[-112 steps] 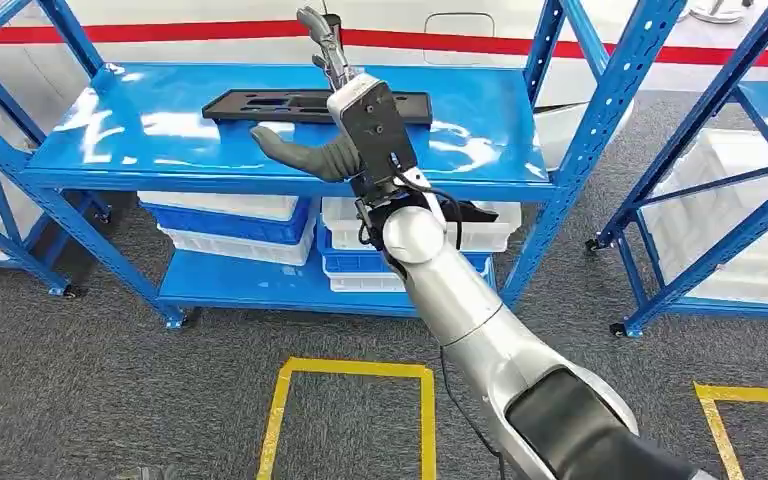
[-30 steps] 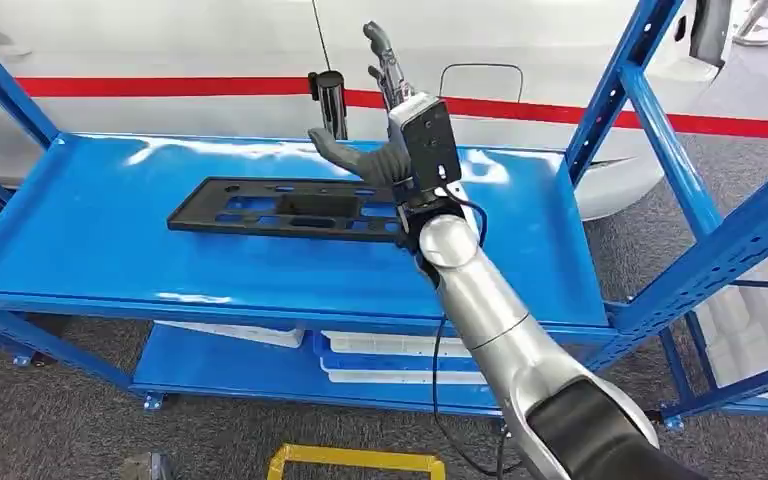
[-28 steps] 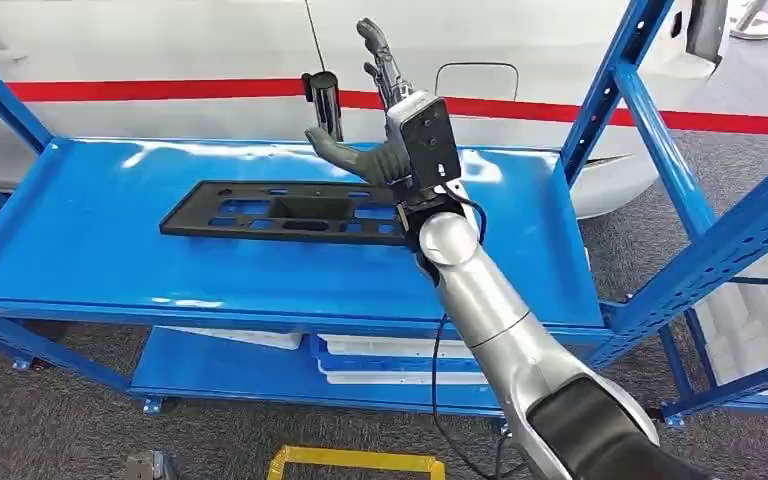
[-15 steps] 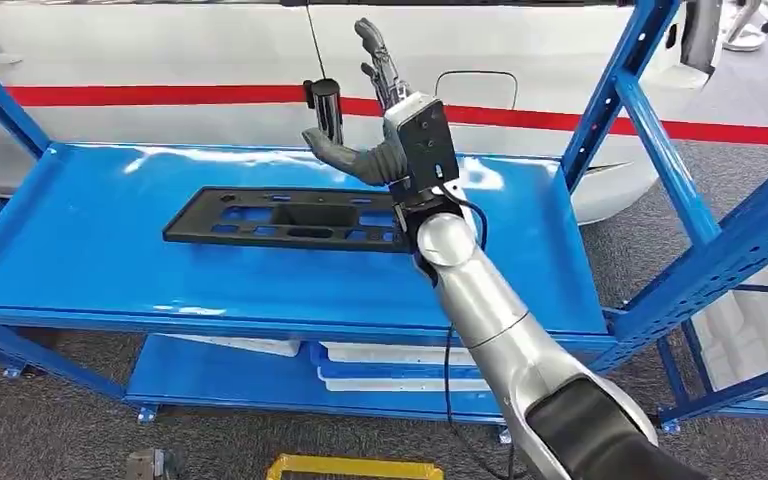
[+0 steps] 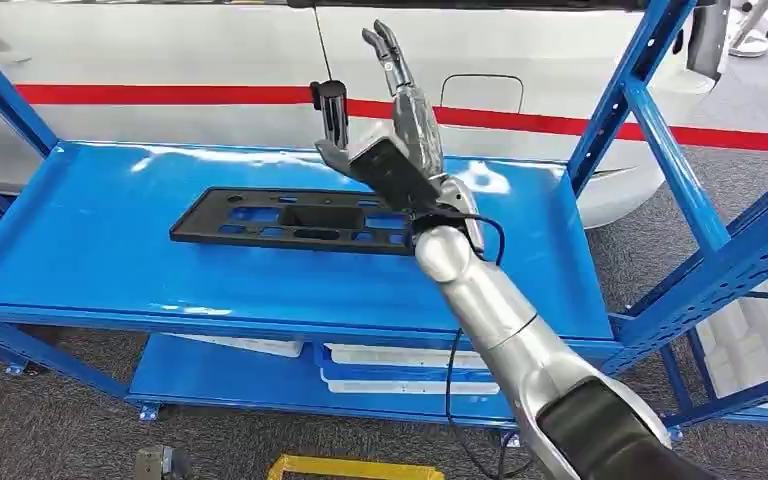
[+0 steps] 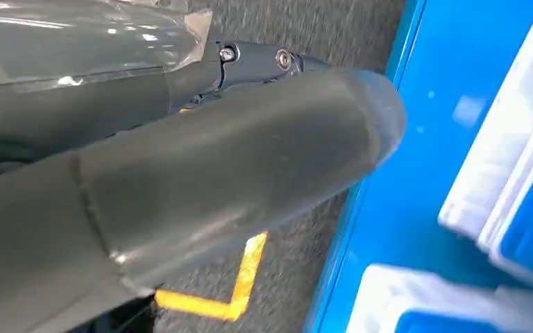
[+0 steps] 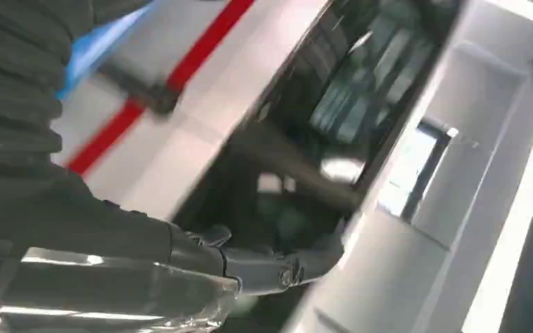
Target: Take the parts from the cabinet and place them on the table.
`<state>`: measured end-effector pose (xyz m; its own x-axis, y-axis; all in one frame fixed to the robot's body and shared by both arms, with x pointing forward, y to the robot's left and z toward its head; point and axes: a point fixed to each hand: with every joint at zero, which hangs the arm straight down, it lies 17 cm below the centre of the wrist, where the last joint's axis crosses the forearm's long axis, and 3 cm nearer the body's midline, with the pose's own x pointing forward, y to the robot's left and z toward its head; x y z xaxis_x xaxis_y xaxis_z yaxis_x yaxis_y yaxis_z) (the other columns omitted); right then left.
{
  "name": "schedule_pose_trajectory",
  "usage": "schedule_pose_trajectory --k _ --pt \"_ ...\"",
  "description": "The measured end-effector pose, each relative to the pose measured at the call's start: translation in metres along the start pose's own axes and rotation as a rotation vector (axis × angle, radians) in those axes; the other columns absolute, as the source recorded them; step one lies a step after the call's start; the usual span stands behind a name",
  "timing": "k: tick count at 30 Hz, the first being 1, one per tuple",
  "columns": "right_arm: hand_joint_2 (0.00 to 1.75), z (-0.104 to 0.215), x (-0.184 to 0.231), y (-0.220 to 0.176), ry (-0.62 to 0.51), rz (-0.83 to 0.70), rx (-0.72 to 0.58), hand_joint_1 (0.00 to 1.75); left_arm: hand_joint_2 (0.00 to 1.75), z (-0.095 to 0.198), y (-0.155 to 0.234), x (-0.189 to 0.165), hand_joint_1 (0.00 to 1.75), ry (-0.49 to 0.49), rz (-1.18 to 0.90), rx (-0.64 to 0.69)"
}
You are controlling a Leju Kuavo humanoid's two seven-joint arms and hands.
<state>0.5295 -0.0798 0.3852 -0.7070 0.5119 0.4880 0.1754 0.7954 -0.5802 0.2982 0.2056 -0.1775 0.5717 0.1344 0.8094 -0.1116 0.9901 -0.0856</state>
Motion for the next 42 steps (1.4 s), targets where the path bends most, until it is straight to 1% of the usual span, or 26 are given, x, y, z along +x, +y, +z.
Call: schedule_pose_trajectory --k 1,3,5,7,9,14,19,23,26,32,34,36,40,42 --pt "1.75 0.009 0.01 0.021 -0.042 0.106 0.073 0.0 0.0 0.0 -0.001 -0.002 0.0 0.007 -0.004 -0.003" --pt "1.75 0.035 0.03 0.071 -0.113 0.222 0.217 0.0 0.0 0.002 -0.004 -0.004 0.0 0.015 -0.015 -0.014" --pt "1.75 0.066 0.044 0.115 -0.151 0.248 0.329 0.0 0.0 0.003 -0.006 -0.007 0.0 0.021 -0.018 -0.018" --pt "1.75 0.089 0.055 0.141 -0.172 0.243 0.391 0.0 0.0 0.005 -0.007 -0.011 0.0 0.029 -0.022 -0.022" --pt "1.75 0.096 0.063 0.151 -0.191 0.242 0.414 0.0 0.0 0.006 -0.006 -0.013 0.0 0.033 -0.024 -0.021" --pt "1.75 0.102 0.072 0.161 -0.216 0.239 0.441 0.0 0.0 0.006 -0.008 -0.013 0.0 0.035 -0.024 -0.024" --pt "1.75 0.123 0.09 0.191 -0.271 0.247 0.54 0.0 0.0 0.007 -0.007 -0.016 0.0 0.041 -0.029 -0.014" --pt "1.75 0.134 0.101 0.212 -0.276 0.242 0.604 0.0 0.0 0.01 -0.01 -0.022 0.0 0.058 -0.037 -0.014" --pt "1.75 0.139 0.103 0.224 -0.278 0.276 0.633 0.0 0.0 0.012 -0.012 -0.026 0.0 0.071 -0.049 -0.016" --pt "1.75 0.13 0.091 0.235 -0.259 0.334 0.631 0.0 0.0 0.013 -0.016 -0.028 0.0 0.076 -0.054 -0.018" --pt "1.75 0.126 0.082 0.236 -0.227 0.356 0.627 0.0 0.0 0.013 -0.015 -0.028 0.0 0.077 -0.055 -0.017" --pt "1.75 0.113 0.057 0.23 -0.147 0.397 0.596 0.0 0.0 0.013 -0.016 -0.029 0.0 0.078 -0.056 -0.019" --pt "1.75 0.087 -0.004 0.205 -0.009 0.477 0.526 0.0 0.0 0.015 -0.021 -0.032 0.0 0.088 -0.059 -0.037" --pt "1.75 0.083 -0.035 0.19 0.071 0.512 0.502 0.0 0.0 0.016 -0.024 -0.033 0.0 0.092 -0.065 -0.045"
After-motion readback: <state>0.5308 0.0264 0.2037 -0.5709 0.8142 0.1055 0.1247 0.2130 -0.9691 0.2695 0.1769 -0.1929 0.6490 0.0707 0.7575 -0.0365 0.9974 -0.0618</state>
